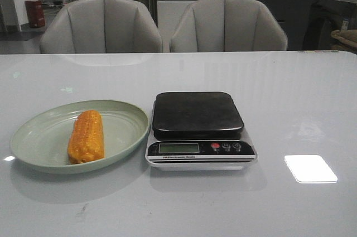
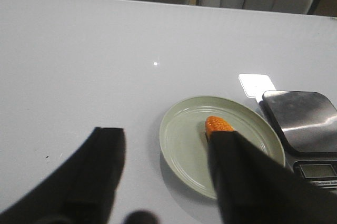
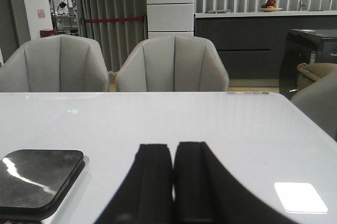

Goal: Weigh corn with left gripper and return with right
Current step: 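Move the left gripper toward the corn cob on the green plate, then grasp the yellow corn cob with the left gripper and lift it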

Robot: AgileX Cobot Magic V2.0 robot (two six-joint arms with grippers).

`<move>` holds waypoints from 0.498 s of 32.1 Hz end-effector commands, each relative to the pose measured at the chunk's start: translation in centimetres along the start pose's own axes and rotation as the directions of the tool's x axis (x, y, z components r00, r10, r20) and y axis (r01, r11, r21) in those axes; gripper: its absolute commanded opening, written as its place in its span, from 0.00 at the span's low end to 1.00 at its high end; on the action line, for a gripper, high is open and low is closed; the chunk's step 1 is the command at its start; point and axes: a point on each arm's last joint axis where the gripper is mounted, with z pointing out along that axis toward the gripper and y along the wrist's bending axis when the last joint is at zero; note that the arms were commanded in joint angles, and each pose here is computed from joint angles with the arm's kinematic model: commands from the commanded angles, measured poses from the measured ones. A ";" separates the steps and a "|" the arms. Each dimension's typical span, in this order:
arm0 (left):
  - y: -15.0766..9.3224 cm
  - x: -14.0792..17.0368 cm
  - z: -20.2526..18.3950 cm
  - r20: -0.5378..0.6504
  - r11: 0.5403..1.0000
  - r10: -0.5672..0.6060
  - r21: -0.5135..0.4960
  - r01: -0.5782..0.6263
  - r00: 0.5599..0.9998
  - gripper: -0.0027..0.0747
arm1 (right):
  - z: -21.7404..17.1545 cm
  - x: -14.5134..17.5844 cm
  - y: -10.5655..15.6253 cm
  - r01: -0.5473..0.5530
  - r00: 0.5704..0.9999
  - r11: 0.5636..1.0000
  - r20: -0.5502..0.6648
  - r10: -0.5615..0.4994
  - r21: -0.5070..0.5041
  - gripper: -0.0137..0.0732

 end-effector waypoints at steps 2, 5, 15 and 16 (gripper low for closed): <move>-0.9 -3.0 1.5 0.000 1.000 -0.012 0.025 0.012 1.000 0.86 | -0.2 -0.5 0.0 0.016 0.996 1.000 0.085 -0.016 -0.004 0.35; -1.4 -4.0 3.2 -0.074 0.999 -0.027 0.036 0.030 0.997 0.86 | -0.2 -0.5 0.0 0.016 0.996 1.000 0.085 -0.016 -0.004 0.35; -6.6 -4.4 11.0 -0.317 0.985 0.055 0.174 0.001 0.947 0.86 | -0.2 -0.5 0.0 0.016 0.996 1.000 0.085 -0.016 -0.004 0.35; -7.2 -4.2 11.9 -0.343 0.983 0.065 0.184 -0.001 0.937 0.86 | -0.2 -0.5 0.0 0.016 0.996 1.000 0.085 -0.016 -0.004 0.35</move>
